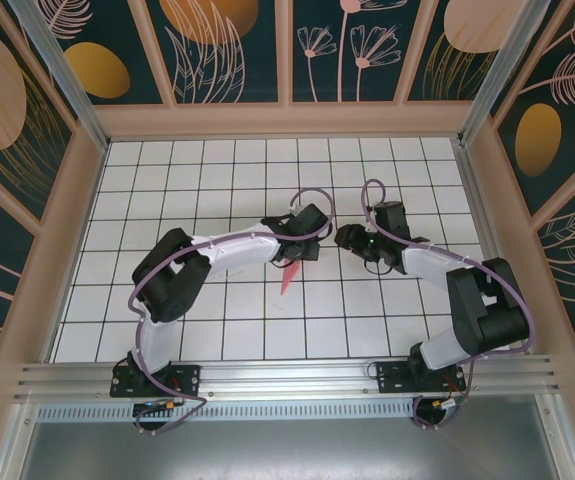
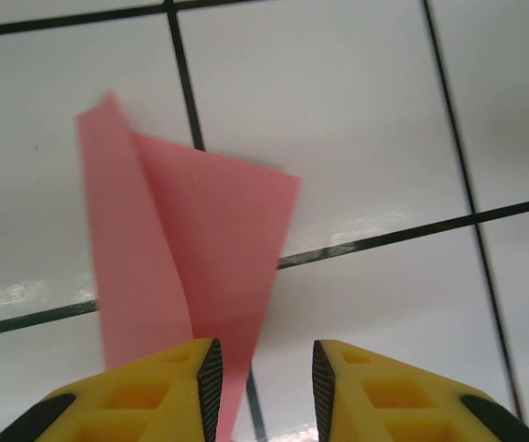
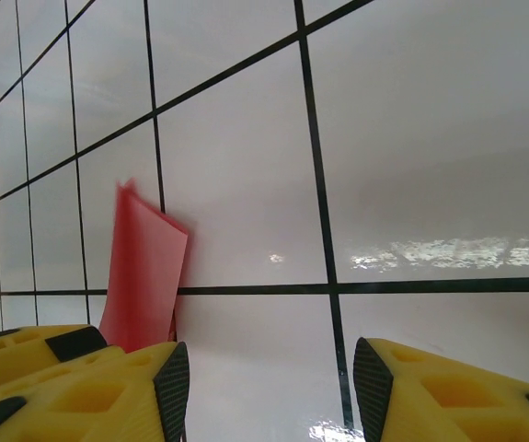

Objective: Fold a paper plane with a square sheet of paper (pick it up from the middle)
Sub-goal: Turn over a paper plane at the center of the table.

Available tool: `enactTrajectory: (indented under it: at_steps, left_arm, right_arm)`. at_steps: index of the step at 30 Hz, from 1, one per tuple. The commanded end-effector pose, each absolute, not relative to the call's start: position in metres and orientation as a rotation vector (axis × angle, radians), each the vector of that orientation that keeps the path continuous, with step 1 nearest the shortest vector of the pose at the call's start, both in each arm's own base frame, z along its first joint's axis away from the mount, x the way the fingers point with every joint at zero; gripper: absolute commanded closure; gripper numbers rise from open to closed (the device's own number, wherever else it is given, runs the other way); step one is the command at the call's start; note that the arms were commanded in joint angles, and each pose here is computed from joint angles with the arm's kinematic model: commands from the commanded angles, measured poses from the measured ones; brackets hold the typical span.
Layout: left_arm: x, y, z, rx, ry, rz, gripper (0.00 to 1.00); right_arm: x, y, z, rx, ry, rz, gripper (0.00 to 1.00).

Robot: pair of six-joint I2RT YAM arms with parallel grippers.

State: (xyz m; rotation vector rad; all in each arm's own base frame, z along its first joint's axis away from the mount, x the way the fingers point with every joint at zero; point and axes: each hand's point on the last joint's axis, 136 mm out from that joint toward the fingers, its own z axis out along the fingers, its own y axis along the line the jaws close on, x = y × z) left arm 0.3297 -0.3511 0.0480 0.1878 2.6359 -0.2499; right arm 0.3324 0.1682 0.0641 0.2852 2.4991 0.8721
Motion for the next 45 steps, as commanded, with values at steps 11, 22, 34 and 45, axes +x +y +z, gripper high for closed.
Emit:
enactTrajectory:
  at_steps: [11, 22, 34, 45]
  left_arm:
    - [0.334, -0.330, 0.072, 0.160, 2.610, -0.103, 0.66]
    - [0.332, -0.313, 0.058, 0.168, 2.630, 0.023, 0.61]
    - [0.336, -0.313, 0.080, 0.168, 2.594, 0.017, 0.60]
    - [0.334, -0.311, 0.063, 0.185, 2.619, 0.053, 0.58]
  right_arm:
    - [0.330, 0.164, 0.064, 0.314, 2.497, 0.874, 0.47]
    - [0.328, 0.164, 0.060, 0.319, 2.508, 0.874, 0.47]
    - [0.328, 0.165, 0.058, 0.321, 2.513, 0.876, 0.46]
    - [0.326, 0.164, 0.056, 0.324, 2.519, 0.875, 0.46]
